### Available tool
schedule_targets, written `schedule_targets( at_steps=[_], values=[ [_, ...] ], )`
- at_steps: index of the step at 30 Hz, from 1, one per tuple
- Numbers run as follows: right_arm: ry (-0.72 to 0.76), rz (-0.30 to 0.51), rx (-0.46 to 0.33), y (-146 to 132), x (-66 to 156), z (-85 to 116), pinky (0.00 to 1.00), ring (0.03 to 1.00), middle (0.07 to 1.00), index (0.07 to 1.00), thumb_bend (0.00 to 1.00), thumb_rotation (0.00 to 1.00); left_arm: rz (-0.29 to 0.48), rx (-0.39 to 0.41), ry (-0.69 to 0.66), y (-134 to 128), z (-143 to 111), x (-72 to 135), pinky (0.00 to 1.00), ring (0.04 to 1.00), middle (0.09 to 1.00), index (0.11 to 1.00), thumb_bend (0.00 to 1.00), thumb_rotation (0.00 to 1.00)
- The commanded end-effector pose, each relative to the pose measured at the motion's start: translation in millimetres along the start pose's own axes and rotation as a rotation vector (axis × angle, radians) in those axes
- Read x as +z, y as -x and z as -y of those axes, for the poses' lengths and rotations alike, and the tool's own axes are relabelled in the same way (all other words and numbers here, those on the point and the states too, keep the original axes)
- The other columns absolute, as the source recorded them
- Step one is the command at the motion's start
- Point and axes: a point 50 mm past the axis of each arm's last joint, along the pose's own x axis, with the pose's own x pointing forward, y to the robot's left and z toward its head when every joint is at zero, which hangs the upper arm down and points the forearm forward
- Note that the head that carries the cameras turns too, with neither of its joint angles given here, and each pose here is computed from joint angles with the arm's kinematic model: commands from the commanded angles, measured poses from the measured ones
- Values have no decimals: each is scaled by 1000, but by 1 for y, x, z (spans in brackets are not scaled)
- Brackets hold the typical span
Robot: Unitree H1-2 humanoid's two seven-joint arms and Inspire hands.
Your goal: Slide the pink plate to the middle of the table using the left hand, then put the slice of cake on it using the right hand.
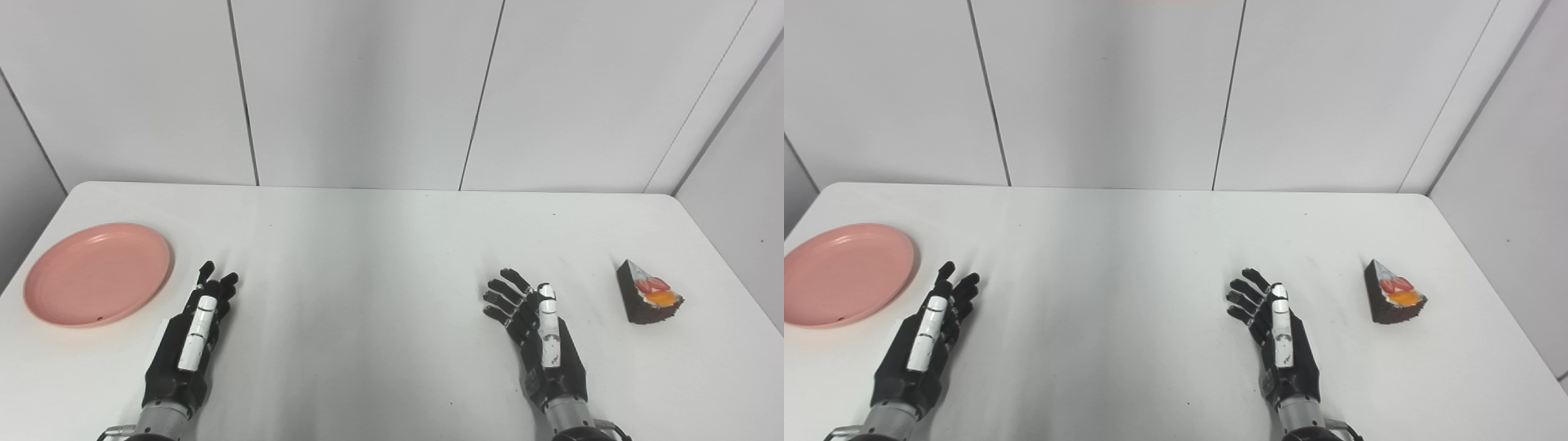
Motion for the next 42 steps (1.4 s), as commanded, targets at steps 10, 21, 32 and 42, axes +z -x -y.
schedule_targets(
  at_steps=[10, 21, 32, 42],
  values=[
    [-9, 4, 19, -5, 6, -3, 764, 767, 763, 794, 798, 979, -6, -33, -8, -2, 4, 4, 1000, 962, 925, 1000, 718, 860],
    [-15, -9, 17, -5, 6, -3, 754, 757, 745, 797, 811, 984, -13, -39, -12, -2, 3, 4, 1000, 963, 931, 1000, 725, 864],
    [-14, -18, 19, -6, 5, -1, 752, 756, 745, 804, 813, 989, -16, -40, -16, -3, 4, 3, 1000, 962, 932, 1000, 726, 861],
    [-23, -21, 16, -6, 6, -2, 751, 756, 742, 804, 817, 984, -16, -42, -26, -3, 4, 3, 1000, 961, 932, 1000, 733, 872]
  ],
)
